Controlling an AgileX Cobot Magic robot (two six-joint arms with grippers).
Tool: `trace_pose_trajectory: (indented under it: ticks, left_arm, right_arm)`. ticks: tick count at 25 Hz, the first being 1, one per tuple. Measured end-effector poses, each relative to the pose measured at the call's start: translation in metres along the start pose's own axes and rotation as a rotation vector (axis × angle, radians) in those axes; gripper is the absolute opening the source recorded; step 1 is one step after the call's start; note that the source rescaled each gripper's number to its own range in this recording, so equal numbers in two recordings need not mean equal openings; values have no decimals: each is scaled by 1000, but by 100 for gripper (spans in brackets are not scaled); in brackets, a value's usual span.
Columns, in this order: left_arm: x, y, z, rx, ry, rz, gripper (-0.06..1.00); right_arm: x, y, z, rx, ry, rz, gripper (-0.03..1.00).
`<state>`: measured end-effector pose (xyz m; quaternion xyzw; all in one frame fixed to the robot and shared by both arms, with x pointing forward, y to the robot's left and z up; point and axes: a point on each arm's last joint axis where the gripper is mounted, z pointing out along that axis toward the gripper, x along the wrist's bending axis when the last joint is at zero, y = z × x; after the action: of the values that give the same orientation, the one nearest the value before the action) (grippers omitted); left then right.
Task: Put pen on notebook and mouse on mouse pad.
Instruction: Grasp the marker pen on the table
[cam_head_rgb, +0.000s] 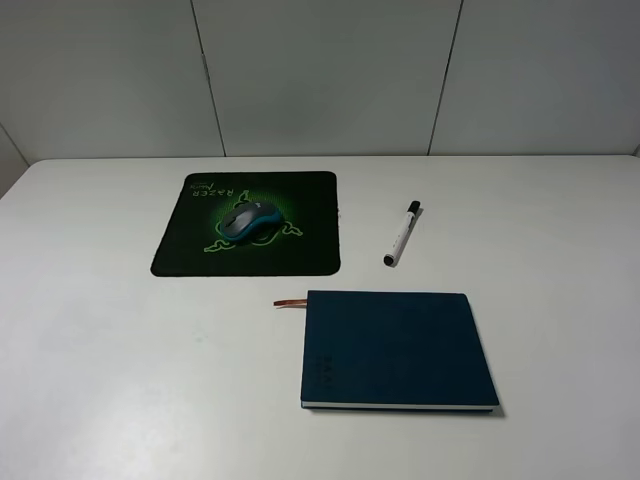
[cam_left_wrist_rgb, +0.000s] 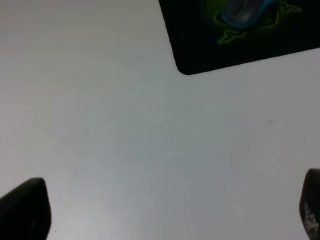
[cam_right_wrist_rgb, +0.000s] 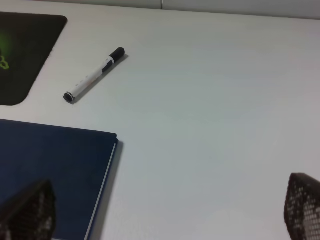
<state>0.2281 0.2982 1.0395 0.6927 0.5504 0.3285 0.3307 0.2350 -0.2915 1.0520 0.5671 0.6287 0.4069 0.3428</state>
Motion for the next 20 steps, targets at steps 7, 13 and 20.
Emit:
trace_pose_trajectory:
  ticks: [7,13,20]
  left_arm:
    - [0,0,0,0,0,0,100]
    - [0,0,0,0,0,0,100]
    - [0,0,0,0,0,0,100]
  right_arm:
    - [0,0,0,0,0,0,100]
    - [0,0,0,0,0,0,100]
    - [0,0,0,0,0,0,100]
